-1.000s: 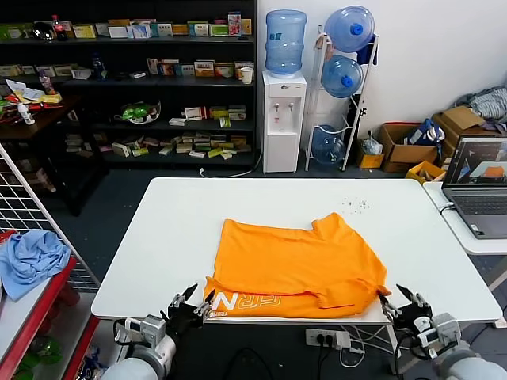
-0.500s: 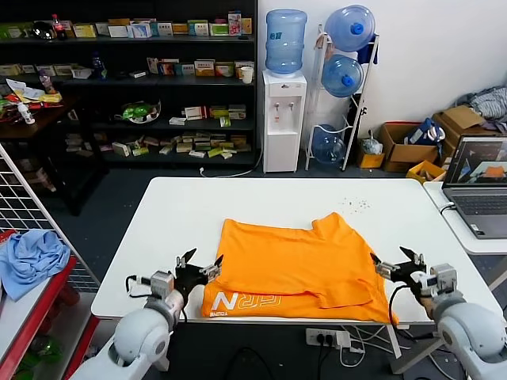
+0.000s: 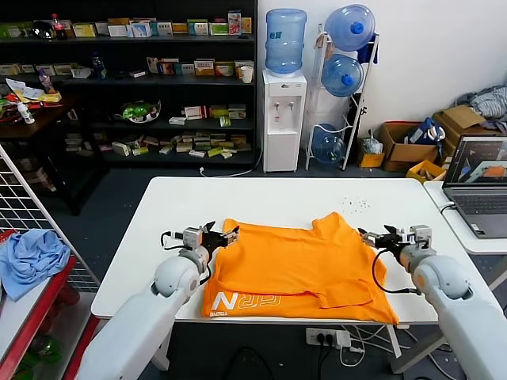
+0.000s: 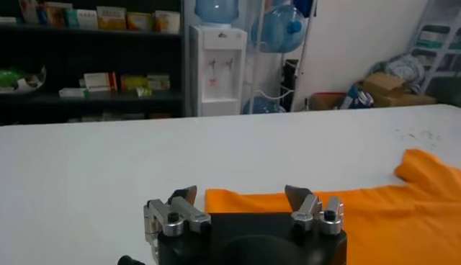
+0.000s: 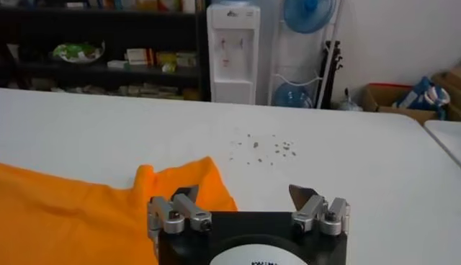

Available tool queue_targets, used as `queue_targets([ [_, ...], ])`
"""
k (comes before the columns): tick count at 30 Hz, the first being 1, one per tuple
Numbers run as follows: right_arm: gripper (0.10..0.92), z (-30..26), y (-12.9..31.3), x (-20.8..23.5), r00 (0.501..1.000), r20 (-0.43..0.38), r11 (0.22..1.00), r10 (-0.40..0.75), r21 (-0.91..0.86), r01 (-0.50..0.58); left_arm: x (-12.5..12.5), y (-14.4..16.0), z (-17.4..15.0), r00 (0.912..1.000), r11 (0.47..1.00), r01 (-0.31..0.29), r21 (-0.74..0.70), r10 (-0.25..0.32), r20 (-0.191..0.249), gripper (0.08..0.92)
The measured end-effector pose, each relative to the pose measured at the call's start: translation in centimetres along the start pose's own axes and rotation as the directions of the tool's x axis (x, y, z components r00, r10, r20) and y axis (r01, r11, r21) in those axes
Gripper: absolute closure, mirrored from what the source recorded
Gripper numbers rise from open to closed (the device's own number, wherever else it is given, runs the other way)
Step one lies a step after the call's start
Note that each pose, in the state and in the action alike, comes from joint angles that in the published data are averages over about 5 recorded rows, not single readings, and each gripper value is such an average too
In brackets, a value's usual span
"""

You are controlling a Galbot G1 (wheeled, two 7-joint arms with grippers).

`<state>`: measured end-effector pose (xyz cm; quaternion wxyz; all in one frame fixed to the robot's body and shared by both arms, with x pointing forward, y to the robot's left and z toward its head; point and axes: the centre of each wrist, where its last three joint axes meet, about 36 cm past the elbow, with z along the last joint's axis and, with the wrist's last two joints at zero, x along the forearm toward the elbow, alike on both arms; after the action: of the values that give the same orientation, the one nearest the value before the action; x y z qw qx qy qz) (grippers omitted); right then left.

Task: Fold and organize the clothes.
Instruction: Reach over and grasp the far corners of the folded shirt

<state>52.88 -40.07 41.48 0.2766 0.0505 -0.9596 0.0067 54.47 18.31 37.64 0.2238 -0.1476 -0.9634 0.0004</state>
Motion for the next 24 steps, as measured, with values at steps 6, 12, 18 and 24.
queue_targets([
  [6,0.200,-0.2,-0.2,-3.2,1.000,-0.026,1.000,0.001,-0.026,-0.002,-3.4,-0.2,-0.4,0.9992,1.000,0.013,0.005,-0.013,-0.037,0.177],
  [12,0.257,0.8,0.7,-5.8,0.998,-0.063,0.999,-0.018,-0.033,0.016,-5.4,0.0,0.1,0.9965,0.999,0.035,0.003,-0.035,-0.077,0.177],
  [18,0.420,1.6,1.7,-7.4,0.994,-0.101,0.999,-0.034,-0.024,0.032,-6.1,0.6,0.6,0.9933,0.998,0.057,-0.002,-0.057,-0.100,0.250],
  [24,0.585,1.7,2.3,-8.4,0.992,-0.118,0.999,-0.039,-0.020,0.036,-6.1,1.0,1.0,0.9909,0.997,0.071,0.007,-0.070,-0.116,0.440],
])
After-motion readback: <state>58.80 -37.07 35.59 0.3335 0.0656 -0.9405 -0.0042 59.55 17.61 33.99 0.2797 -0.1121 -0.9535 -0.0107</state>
